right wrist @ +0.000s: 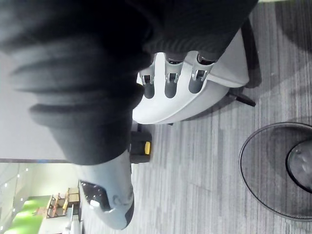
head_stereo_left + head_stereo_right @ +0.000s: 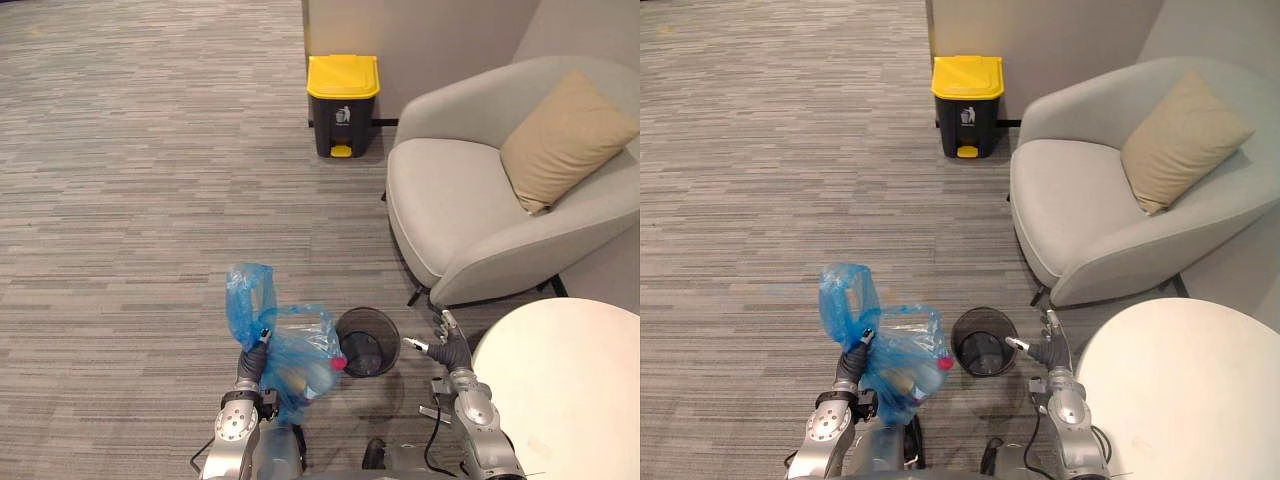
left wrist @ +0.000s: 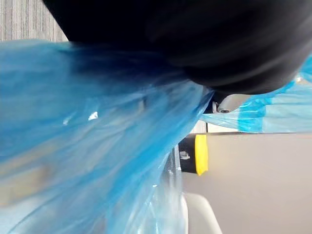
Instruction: Gather rubbish on tea table into small bin, then transfer packed bag to large trash can.
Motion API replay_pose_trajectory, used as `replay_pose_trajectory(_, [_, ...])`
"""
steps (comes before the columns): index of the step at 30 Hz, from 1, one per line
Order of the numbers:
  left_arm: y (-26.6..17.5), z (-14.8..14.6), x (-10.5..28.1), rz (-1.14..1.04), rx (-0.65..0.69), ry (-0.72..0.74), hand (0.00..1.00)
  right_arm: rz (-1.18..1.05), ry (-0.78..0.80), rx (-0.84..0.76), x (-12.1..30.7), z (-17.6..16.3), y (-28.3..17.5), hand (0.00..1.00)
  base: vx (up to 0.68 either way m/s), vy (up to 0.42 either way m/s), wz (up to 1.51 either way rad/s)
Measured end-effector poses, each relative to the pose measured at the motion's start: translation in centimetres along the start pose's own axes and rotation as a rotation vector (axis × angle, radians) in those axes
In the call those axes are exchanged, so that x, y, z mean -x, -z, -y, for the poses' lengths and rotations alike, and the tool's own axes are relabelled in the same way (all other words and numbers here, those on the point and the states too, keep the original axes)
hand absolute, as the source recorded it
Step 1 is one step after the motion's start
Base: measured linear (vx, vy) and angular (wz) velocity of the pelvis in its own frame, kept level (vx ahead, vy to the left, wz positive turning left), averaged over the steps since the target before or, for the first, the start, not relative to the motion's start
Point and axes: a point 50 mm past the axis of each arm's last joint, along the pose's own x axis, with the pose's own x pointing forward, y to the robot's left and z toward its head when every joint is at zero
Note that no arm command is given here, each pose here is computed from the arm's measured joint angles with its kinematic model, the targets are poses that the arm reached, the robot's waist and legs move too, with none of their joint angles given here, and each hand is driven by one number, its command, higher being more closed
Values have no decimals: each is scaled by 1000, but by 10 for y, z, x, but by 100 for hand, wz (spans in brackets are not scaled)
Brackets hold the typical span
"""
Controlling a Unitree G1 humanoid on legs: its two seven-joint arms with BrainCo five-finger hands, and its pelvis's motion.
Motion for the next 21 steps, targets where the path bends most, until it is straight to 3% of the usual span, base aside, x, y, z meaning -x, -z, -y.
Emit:
replay_pose_trajectory(9, [26, -15, 3, -116, -88, 4, 100, -155, 60, 1, -1, 14, 31, 0, -22, 68, 11])
replay_pose_trajectory(21, [40, -31, 12, -172, -92, -45, 100, -167, 48, 0, -10, 10, 28, 0, 46, 10, 3])
